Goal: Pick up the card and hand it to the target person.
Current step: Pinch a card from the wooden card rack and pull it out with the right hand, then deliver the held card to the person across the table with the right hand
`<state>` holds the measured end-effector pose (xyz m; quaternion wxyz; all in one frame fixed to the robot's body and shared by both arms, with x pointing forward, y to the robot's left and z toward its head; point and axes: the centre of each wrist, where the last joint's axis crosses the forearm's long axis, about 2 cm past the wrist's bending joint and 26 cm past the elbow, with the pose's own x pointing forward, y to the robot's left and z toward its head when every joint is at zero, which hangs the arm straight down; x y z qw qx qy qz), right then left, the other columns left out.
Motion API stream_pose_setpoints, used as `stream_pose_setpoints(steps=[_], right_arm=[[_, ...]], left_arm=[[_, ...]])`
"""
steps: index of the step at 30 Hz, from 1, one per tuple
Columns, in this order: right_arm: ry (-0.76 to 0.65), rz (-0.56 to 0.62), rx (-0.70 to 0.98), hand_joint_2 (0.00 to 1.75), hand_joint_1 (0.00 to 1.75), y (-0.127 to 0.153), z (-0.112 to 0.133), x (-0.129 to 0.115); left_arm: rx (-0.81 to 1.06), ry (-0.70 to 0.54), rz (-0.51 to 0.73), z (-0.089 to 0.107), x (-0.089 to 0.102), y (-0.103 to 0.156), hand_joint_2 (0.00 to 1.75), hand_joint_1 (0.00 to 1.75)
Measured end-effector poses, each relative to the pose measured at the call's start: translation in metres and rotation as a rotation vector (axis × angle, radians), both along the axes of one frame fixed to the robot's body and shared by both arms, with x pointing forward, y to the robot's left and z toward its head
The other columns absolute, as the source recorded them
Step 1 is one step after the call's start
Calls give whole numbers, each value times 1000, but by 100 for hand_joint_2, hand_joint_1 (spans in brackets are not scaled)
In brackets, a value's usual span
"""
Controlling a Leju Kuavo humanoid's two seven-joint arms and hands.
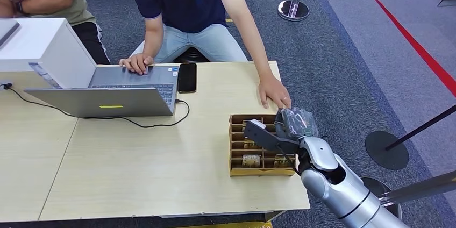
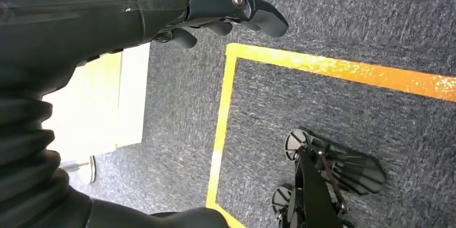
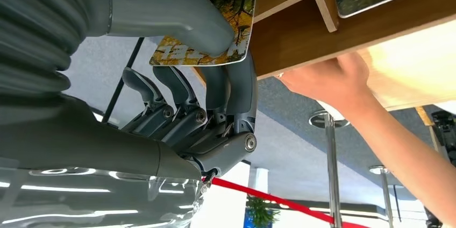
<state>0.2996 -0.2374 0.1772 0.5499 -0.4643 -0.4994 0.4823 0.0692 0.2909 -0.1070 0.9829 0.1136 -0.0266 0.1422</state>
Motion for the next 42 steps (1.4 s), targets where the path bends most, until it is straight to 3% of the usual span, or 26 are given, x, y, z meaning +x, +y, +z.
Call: stream_pose_setpoints(steps=[6,14,26,33,42], right_arm=[[-85,15,75,175,155,2,10,0],[-247,59,173,175,155,8,43,0],[-330,153,221,175,155,15,63,2],[-392,237,232,175,155,16,72,33],[-367,204,217,175,155,17,63,76]], left_arm=[[2,3,9,0,0,0,175,0],[8,10,14,0,0,2,175,0],[8,21,-16,0,-1,6,175,0],[-7,9,-85,0,1,5,175,0],[-12,8,-138,0,1,4,175,0]])
